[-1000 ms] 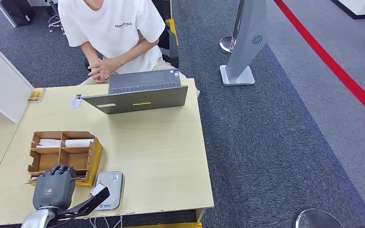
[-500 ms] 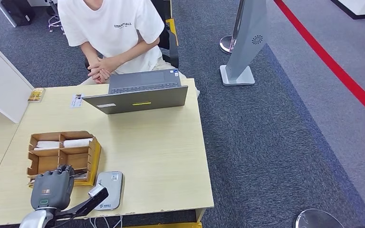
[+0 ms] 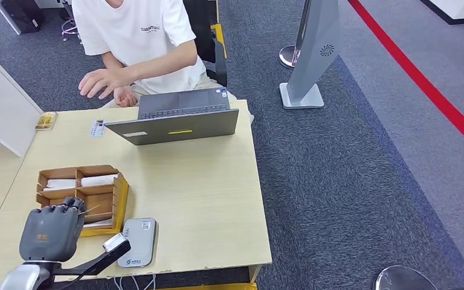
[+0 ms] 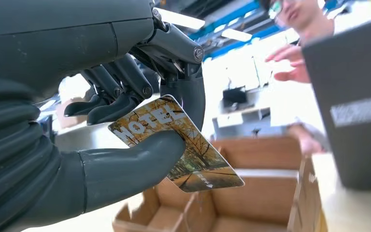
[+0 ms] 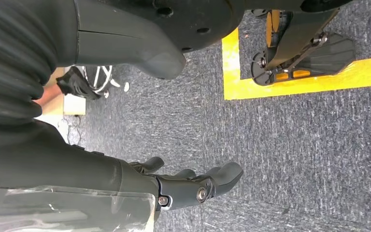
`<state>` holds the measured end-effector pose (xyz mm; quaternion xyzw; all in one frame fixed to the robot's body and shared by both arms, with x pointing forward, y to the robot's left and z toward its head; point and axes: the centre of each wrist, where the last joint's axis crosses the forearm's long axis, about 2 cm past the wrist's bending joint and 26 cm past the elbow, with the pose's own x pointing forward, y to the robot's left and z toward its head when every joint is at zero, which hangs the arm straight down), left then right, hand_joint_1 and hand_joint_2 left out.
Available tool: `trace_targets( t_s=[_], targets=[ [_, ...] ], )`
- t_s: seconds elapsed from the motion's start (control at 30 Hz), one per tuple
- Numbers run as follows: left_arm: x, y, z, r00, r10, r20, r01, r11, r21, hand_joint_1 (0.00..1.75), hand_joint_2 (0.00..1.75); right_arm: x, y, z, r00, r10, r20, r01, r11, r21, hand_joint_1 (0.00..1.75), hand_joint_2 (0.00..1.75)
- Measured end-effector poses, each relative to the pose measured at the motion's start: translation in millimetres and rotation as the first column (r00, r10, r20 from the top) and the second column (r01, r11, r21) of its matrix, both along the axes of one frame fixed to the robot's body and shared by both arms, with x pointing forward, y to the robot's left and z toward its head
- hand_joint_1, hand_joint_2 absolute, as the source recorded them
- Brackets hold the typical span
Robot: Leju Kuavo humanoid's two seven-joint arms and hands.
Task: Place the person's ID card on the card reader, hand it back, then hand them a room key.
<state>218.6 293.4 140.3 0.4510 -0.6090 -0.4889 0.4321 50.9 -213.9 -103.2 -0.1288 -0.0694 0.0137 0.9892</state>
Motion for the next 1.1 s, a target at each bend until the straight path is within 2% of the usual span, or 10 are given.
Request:
trace_targets(
  t_s=[0.27, 0.37, 0.5, 0.67, 0.8, 0.97, 1.1],
  targets=[
    [-1.5, 2.4, 31.4, 0.992, -0.085, 0.097, 0.082, 0.996, 0.033, 1.75, 1.75, -0.4, -0.9, -0.1, 1.000, -0.025, -0.005, 0.025, 1.000, -0.004, 0.00, 1.75],
    [4.0, -0.6, 41.4, 0.980, -0.103, 0.168, 0.099, 0.995, 0.032, 1.75, 1.75, -0.3, -1.0, -0.1, 1.000, -0.018, -0.009, 0.018, 1.000, -0.005, 0.00, 1.75],
    [20.5, -7.5, 58.7, 0.955, -0.097, 0.279, 0.091, 0.995, 0.033, 1.75, 1.75, 0.4, -0.7, 0.0, 1.000, 0.005, -0.012, -0.005, 1.000, -0.008, 0.00, 1.75],
    [53.9, -20.2, 79.6, 0.881, -0.060, 0.470, 0.057, 0.998, 0.020, 1.75, 1.75, 1.6, 1.6, 0.5, 0.998, 0.066, -0.014, -0.066, 0.998, -0.010, 0.00, 1.75],
    [74.2, -25.8, 83.2, 0.843, -0.032, 0.537, 0.039, 0.999, -0.001, 1.75, 1.75, 2.4, 2.8, 0.7, 0.994, 0.107, -0.011, -0.107, 0.994, -0.005, 0.00, 1.75],
    [91.4, -28.6, 77.9, 0.857, -0.006, 0.516, 0.020, 1.000, -0.022, 1.75, 1.75, 3.1, 3.3, 0.8, 0.991, 0.132, -0.014, -0.132, 0.991, 0.002, 0.00, 1.75],
    [97.6, -29.4, 71.0, 0.874, 0.005, 0.486, 0.012, 0.999, -0.033, 1.75, 1.75, 3.1, 3.6, 0.8, 0.990, 0.138, -0.015, -0.138, 0.990, 0.004, 0.00, 1.75]
  ],
)
